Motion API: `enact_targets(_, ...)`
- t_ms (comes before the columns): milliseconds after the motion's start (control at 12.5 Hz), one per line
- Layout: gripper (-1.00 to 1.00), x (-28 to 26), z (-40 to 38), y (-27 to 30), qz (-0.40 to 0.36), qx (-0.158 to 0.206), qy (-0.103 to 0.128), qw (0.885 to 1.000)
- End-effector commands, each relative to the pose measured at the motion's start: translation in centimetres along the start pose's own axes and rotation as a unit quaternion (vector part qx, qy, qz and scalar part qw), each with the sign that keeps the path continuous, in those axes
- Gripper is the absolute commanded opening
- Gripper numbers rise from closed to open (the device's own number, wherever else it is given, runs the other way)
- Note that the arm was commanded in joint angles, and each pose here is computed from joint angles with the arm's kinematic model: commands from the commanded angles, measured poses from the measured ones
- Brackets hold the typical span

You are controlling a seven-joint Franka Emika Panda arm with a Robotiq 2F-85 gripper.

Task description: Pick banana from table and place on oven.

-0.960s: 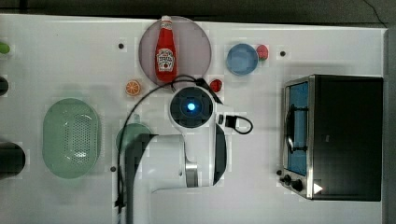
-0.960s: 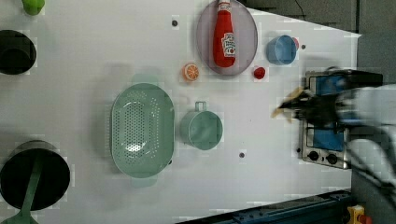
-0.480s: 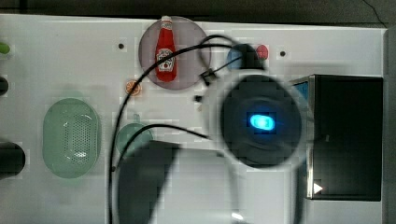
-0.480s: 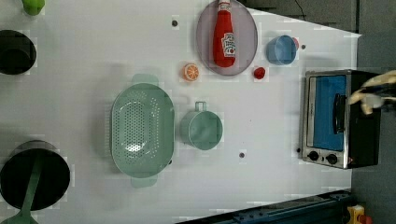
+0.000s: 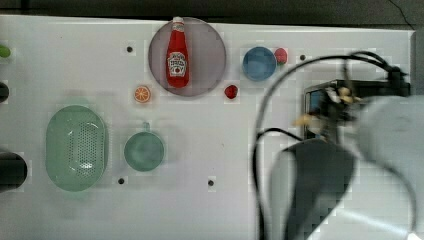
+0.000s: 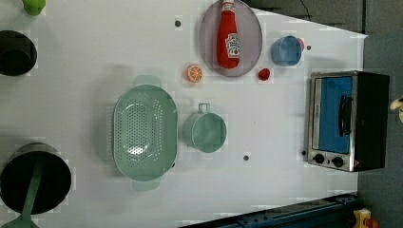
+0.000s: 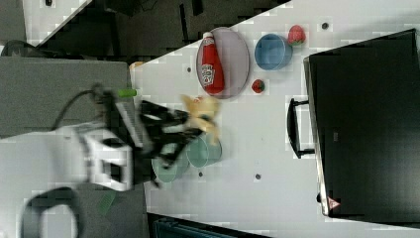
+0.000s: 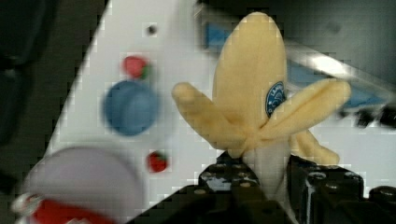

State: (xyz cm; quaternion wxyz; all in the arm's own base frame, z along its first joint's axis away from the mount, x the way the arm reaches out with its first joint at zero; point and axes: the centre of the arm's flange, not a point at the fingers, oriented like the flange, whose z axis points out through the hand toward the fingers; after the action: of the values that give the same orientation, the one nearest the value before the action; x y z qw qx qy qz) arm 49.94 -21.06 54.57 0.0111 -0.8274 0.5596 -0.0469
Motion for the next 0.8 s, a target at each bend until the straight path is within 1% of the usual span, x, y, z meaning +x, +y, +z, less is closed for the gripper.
enact_targets(80, -0.61, 5.3, 4.9, 4.4, -0.098, -0.049, -0.017, 0.994)
enact_targets(160, -0.61, 7.2, 5.8, 5.5, -0.12, -0.056, -0.01, 0.991)
enact_targets(320, -0.61, 10.3, 7.9, 7.0, -0.166, -0.064, 0.013, 0.984)
enact_targets(480, -0.61, 12.3, 10.5, 7.7, -0.212, -0.081, 0.025, 0.974)
enact_targets(560, -0.51, 12.9, 11.9, 7.9, -0.226, -0.09, 0.025, 0.97)
enact_targets(640, -0.32, 13.1, 13.0, 7.9, -0.234, -0.097, 0.019, 0.967)
enact_targets(800, 0.13, 13.2, 14.3, 7.9, -0.233, -0.105, 0.013, 0.967)
